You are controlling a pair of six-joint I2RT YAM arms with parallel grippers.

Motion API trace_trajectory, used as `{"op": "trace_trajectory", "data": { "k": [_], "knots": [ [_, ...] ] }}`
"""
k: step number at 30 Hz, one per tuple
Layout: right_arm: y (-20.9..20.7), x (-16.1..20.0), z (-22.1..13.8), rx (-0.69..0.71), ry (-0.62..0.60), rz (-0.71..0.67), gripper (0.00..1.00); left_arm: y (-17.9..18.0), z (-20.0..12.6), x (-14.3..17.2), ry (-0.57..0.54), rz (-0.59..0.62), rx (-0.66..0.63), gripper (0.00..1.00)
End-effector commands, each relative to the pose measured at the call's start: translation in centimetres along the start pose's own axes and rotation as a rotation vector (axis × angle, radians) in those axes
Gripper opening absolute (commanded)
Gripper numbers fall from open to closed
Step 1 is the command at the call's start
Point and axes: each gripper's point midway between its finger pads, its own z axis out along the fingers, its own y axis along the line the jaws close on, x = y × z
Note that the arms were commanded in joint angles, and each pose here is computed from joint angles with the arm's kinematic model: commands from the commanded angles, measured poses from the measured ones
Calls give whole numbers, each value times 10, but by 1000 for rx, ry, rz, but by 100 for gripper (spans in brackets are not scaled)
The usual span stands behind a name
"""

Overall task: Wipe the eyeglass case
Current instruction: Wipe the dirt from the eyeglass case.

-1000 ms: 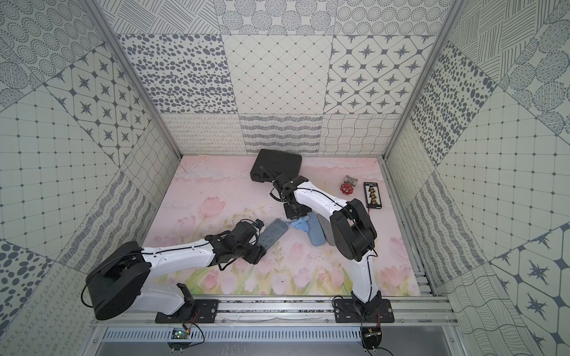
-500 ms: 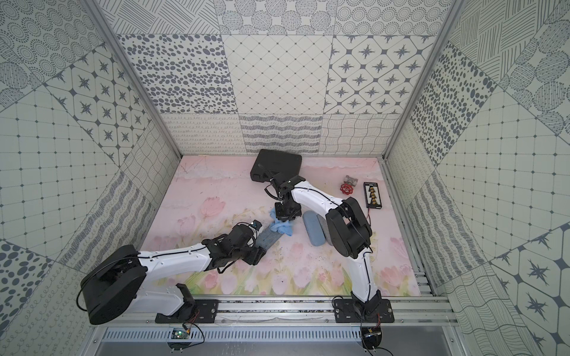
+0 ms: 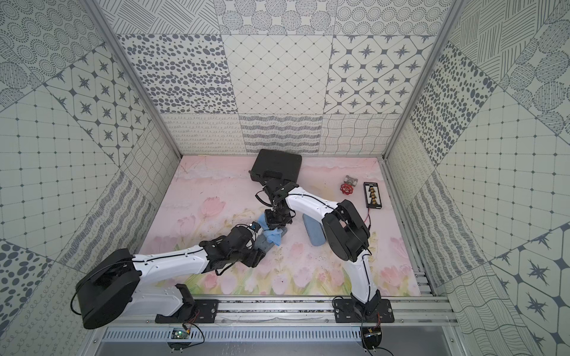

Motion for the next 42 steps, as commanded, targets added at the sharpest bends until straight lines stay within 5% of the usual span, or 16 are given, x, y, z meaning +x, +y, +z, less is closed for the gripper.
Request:
{"op": "trace_trajectory", "data": {
  "k": [1,3,6,11,19,25,31,42],
  "knots": [
    [-89,-34,-10,387,-70,-7,0,0,-3,-1,-10,-22,-1,22],
    [-96,-50,-37,520,-132,-91,0,1,-2,1,-9,-17,-14,22],
    [-54,-65,-49,438,-179,-236,0,0,-1,2,-10,14,-46,22],
    [43,-46,-2,146,-78,-391,0,5,-1,0,-34,71,-164,23],
    [96,19,58,-102,185,-488,0,15,-10,-3,-77,91,-294,21],
    [29,45,72,38,338,-455,0,30,-12,3,-44,33,-385,17],
    [-57,10,35,230,240,-338,0,33,-5,17,27,6,-406,16],
    [-106,-6,31,416,260,-283,0,28,-3,21,42,0,-368,16]
  ]
}}
